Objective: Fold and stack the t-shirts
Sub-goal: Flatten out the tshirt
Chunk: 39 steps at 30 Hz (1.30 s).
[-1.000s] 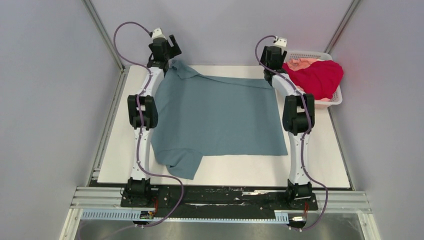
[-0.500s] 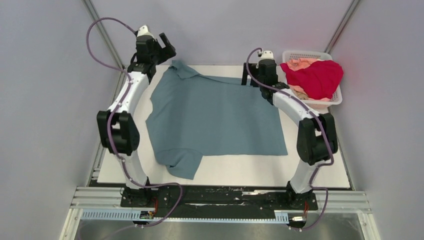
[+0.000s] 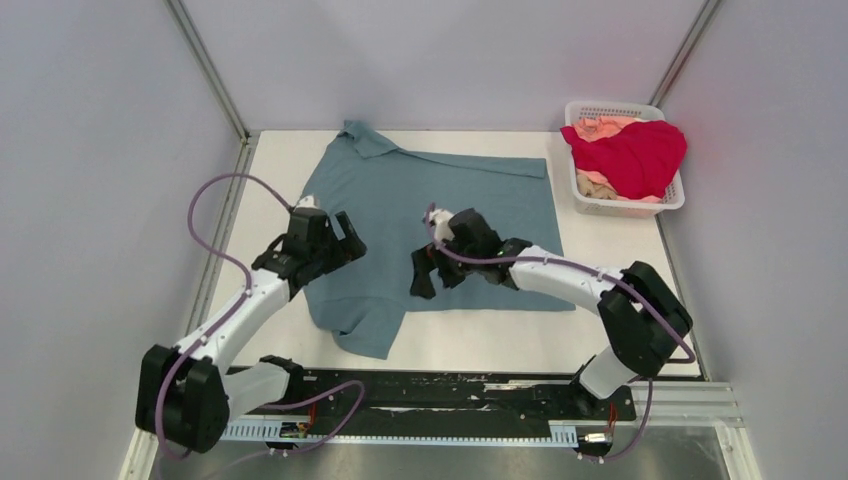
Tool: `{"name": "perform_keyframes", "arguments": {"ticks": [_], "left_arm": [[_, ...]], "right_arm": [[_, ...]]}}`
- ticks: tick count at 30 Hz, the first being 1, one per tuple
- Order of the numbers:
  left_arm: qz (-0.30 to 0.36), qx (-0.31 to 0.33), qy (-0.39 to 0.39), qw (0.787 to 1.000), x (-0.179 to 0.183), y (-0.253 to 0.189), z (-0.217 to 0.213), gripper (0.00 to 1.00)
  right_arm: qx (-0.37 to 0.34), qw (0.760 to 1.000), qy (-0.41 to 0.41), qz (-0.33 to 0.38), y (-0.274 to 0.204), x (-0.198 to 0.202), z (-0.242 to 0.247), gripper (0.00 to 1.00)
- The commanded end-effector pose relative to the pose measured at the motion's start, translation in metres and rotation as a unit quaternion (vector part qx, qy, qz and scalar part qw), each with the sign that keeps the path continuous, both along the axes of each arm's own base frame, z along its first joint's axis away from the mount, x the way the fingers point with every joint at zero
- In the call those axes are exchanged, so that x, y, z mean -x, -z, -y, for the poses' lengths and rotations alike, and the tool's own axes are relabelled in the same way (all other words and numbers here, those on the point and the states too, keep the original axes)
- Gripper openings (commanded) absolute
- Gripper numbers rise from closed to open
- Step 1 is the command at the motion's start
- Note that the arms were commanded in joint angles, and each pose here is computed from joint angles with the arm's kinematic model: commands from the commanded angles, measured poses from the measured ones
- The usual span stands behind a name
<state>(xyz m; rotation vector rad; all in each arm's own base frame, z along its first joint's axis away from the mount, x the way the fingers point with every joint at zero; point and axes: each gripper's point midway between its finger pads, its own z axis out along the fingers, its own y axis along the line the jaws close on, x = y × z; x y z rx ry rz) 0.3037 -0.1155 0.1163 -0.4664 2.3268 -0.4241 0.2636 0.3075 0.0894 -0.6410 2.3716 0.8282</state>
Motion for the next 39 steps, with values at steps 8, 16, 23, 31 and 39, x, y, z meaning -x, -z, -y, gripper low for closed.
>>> {"name": "perform_keyframes", "arguments": {"ticks": [8, 16, 23, 31, 39], "left_arm": [[-0.005, 0.077, -0.09, 0.993, 0.037, 0.044, -0.024, 1.0], [-0.046, 0.055, -0.121, 0.99, 0.041, 0.074, -0.037, 1.0], [-0.056, 0.045, -0.14, 0.987, 0.038, 0.083, -0.048, 1.0], [-0.053, 0.023, -0.145, 0.988, 0.025, 0.077, -0.056, 1.0], [-0.058, 0.038, -0.089, 0.994, 0.025, 0.066, -0.04, 1.0]], "right_arm": [[-0.151, 0.921, -0.36, 0.001, -0.023, 0.178, -0.126, 0.85], [-0.072, 0.935, -0.347, -0.002, 0.042, 0.168, -0.156, 0.72], [-0.004, 0.944, -0.325, -0.061, 0.08, 0.19, -0.097, 0.63], [0.029, 0.932, -0.341, -0.12, 0.094, 0.223, -0.043, 0.62], [-0.048, 0.921, -0.386, -0.029, 0.027, 0.212, -0.072, 0.73]]}}
